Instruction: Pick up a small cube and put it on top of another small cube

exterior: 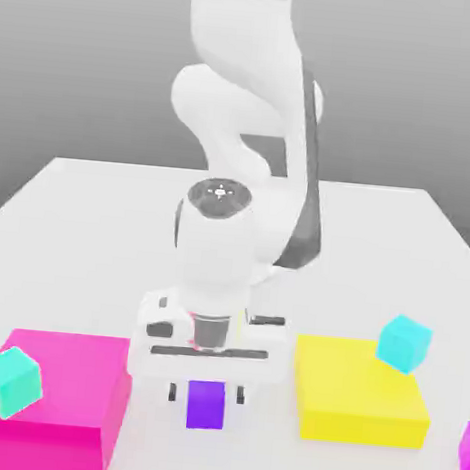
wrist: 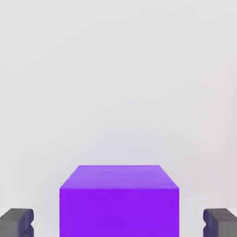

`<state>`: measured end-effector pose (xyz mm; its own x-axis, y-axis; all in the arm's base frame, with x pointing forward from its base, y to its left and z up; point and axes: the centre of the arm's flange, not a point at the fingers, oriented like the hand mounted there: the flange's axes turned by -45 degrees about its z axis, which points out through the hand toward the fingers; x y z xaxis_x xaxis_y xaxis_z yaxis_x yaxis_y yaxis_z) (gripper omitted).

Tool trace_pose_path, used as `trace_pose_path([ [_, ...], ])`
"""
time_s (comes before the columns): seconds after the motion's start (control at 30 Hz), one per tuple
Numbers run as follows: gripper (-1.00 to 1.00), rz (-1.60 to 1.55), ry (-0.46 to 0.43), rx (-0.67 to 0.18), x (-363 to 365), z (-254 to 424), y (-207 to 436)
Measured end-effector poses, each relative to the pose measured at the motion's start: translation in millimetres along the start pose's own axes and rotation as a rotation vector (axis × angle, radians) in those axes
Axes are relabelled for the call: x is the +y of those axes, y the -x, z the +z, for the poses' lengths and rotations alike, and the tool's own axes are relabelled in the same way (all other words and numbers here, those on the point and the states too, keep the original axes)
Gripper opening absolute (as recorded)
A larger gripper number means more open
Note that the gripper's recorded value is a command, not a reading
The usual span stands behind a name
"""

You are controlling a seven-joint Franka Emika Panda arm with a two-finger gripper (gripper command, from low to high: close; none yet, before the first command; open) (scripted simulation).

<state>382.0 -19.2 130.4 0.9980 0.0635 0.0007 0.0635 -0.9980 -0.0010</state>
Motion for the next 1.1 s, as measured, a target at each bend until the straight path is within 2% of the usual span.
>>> trace_pose_path([
  [0.17, -1.00, 0.000, 0.000, 0.000, 0, 0, 0],
  [0.4, -1.00, 0.026, 0.002, -0.001, 5, -59, -4],
  [0.63, -1.00, 0.472, 0.010, -0.003, 108, -121, -53],
  [0.83, -1.00, 0.870, 0.000, 0.000, 207, -190, -68],
  [0.97, -1.00, 0.924, -0.002, 0.001, 217, -152, -73],
  [1.0, 1.00, 0.926, -0.002, 0.001, 217, -143, -73],
  [1.1, 1.00, 0.926, -0.002, 0.001, 217, -143, -73],
])
